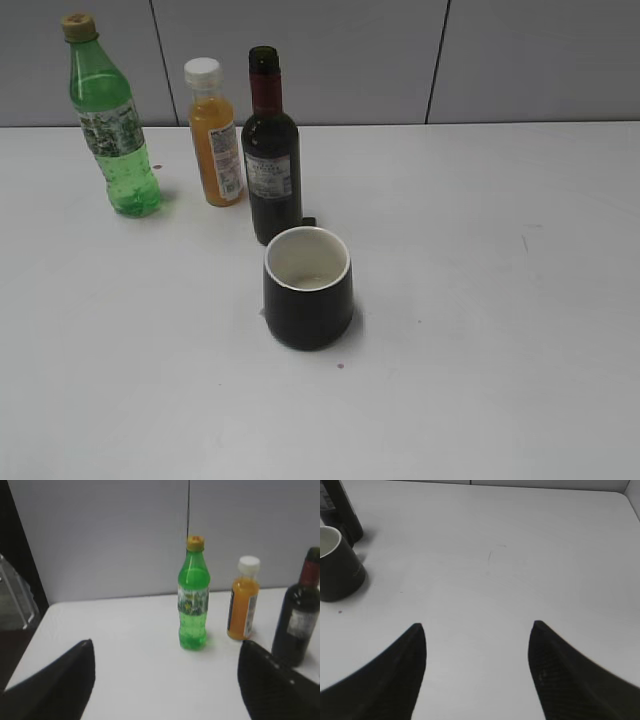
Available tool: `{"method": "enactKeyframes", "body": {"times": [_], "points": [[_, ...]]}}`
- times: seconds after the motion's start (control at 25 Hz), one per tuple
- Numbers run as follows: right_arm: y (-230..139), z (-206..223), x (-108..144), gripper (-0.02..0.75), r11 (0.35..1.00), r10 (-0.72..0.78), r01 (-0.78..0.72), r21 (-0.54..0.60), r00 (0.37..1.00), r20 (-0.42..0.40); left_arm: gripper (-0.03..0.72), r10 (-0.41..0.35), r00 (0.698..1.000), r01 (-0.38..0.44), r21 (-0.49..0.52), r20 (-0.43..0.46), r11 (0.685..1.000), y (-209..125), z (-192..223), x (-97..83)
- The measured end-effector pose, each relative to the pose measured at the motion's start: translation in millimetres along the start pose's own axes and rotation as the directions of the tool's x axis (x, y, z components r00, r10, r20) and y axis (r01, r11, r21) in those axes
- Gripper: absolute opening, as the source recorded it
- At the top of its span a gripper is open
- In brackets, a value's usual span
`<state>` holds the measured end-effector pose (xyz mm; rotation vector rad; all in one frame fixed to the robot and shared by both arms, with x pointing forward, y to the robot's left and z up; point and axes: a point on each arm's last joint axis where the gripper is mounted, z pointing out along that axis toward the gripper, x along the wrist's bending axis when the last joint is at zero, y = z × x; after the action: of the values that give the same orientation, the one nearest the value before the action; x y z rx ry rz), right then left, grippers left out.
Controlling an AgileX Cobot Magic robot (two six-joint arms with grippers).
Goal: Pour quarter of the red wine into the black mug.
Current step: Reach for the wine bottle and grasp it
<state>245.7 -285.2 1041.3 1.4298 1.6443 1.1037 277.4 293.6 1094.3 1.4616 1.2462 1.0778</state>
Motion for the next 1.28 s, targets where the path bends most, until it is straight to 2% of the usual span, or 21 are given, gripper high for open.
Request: {"method": "enactKeyframes", "body": {"times": [0.16, 0.36, 0.6, 0.8, 0.92, 1.04, 1.2, 1.28], "points": [[0, 0, 1, 0.493, 1.0, 0.006, -0.006, -0.001, 1.0, -0.008, 0.664, -0.004, 0.999, 0.001, -0.113, -0.032, 0.994, 20, 26, 5.8], [0, 0, 1, 0.493, 1.0, 0.007, -0.007, -0.001, 1.0, -0.009, 0.643, -0.036, 0.996, 0.015, -0.257, -0.076, 0.966, 41, 58, 13.7], [0, 0, 1, 0.493, 1.0, 0.007, -0.007, -0.001, 1.0, -0.01, 0.624, -0.051, 0.991, 0.009, -0.326, -0.121, 0.945, 49, 101, 21.8], [0, 0, 1, 0.493, 1.0, 0.007, -0.007, -0.001, 1.0, -0.01, 0.608, -0.089, 0.988, 0.04, -0.346, -0.127, 0.937, 46, 135, 25.9], [0, 0, 1, 0.493, 1.0, 0.007, -0.007, -0.001, 1.0, -0.01, 0.603, -0.111, 0.99, 0.071, -0.372, -0.087, 0.925, 44, 150, 24.2], [0, 0, 1, 0.493, 1.0, 0.007, -0.007, -0.001, 1.0, -0.01, 0.602, -0.082, 0.997, 0.07, -0.388, -0.013, 0.919, 41, 165, 17.9], [0, 0, 1, 0.493, 1.0, 0.007, -0.007, -0.001, 1.0, -0.01, 0.593, -0.01, 0.995, 0.046, -0.374, 0.097, 0.926, 33, 182, 6.8], [0, 0, 1, 0.493, 1.0, 0.007, -0.007, -0.001, 1.0, -0.01, 0.589, 0.042, 0.99, 0.007, -0.349, 0.132, 0.937, 27, 190, 2.3]]}}
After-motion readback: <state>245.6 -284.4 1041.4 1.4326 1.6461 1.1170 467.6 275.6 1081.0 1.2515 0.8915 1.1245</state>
